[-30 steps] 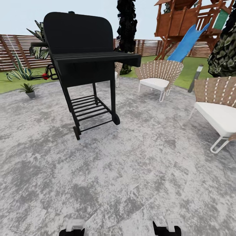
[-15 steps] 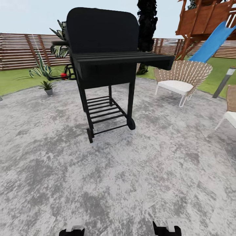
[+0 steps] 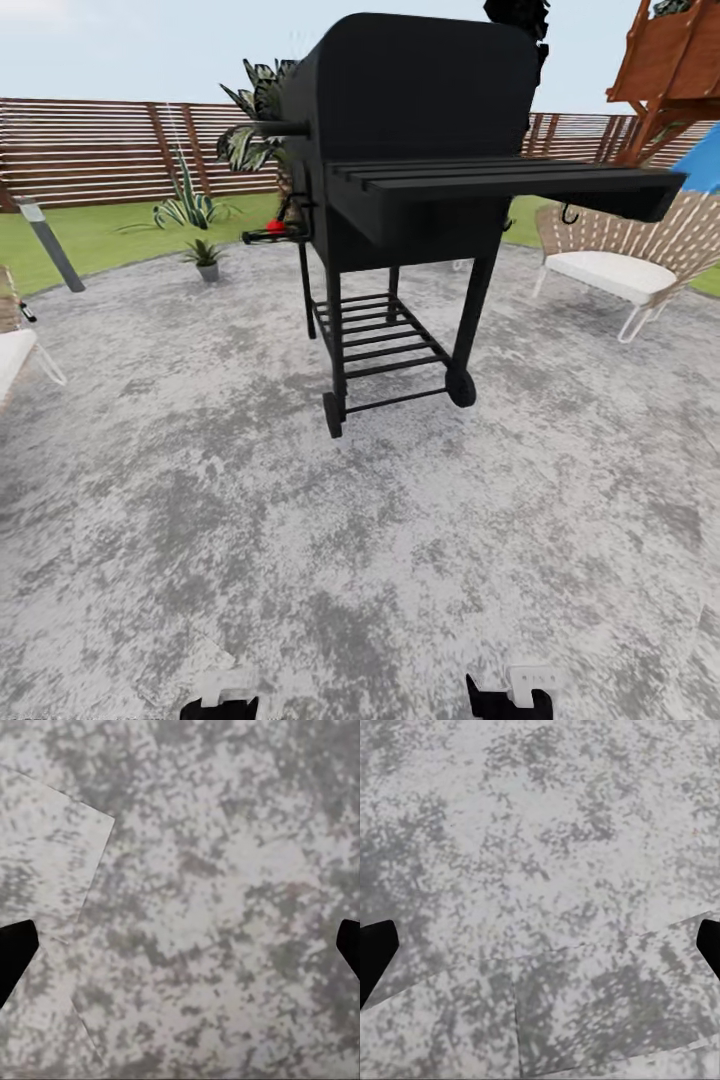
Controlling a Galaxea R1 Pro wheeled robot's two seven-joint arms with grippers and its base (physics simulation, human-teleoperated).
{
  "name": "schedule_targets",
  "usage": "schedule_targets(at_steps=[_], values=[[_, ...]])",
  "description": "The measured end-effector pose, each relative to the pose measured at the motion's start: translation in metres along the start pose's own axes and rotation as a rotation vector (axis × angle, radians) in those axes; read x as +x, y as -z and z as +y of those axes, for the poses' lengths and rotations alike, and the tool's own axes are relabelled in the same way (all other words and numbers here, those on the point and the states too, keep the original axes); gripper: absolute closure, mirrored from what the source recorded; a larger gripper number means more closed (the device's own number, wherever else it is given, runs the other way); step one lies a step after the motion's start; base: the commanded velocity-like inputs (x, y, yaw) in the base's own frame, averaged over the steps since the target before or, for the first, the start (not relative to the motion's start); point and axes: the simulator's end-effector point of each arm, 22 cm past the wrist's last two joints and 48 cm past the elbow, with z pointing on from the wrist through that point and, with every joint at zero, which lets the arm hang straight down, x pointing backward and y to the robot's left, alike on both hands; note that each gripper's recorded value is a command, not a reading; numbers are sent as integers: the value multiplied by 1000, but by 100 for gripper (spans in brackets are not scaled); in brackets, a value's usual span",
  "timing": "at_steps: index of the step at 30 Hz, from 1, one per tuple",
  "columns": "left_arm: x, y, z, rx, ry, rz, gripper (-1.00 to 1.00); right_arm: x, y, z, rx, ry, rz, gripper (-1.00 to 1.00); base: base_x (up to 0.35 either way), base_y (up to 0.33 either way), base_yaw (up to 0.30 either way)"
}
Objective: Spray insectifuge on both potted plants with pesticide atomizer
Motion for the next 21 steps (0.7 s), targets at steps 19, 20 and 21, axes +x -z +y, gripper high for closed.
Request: schedule_targets(at_steps=[19, 20, 21], values=[[2, 0, 0, 0, 0, 4, -100, 1, 0, 1, -3, -1, 3, -100, 81, 291, 49], [3, 0, 0, 0, 0, 5, -100, 2, 0, 1, -3, -1, 4, -100, 265, 217, 204], [3, -1, 0, 0, 0, 6, -100, 2, 0, 1, -2, -1, 5, -100, 271, 209, 211]])
